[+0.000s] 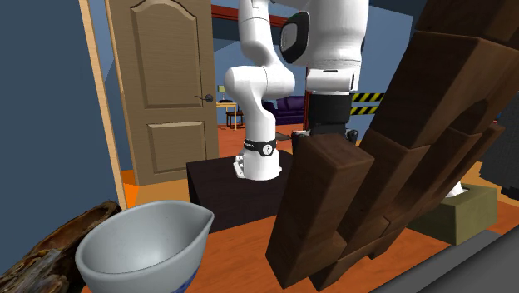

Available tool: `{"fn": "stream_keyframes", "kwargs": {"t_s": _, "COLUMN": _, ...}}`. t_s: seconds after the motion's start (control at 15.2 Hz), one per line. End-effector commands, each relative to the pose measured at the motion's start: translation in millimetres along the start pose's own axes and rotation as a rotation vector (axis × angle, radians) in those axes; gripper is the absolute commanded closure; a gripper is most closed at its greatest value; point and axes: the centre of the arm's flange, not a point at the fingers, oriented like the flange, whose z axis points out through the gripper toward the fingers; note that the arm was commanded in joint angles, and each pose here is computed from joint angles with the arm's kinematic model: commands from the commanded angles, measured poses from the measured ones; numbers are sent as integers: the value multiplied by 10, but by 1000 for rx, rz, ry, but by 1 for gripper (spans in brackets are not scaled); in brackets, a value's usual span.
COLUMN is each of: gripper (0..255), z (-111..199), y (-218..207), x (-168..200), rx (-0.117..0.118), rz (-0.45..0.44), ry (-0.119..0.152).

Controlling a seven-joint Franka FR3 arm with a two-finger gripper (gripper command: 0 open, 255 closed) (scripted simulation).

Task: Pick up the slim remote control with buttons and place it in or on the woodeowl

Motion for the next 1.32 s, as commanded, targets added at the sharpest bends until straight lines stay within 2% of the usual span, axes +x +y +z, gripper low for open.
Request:
{"fn": "stream_keyframes", "kwargs": {"t_s": 0.0, "gripper": 255, "z": -116, "y": -19, "x": -6, "rx": 0, "rz": 0, "ry": 0}}
{"fn": "stream_keyframes", "kwargs": {"t_s": 0.4, "gripper": 255, "z": -400, "y": -16, "x": -11, "rx": 0, "rz": 0, "ry": 0}}
{"fn": "stream_keyframes", "kwargs": {"t_s": 1.25, "gripper": 255, "z": -401, "y": 1694, "x": -155, "rx": 0, "rz": 0, "ry": 0}}
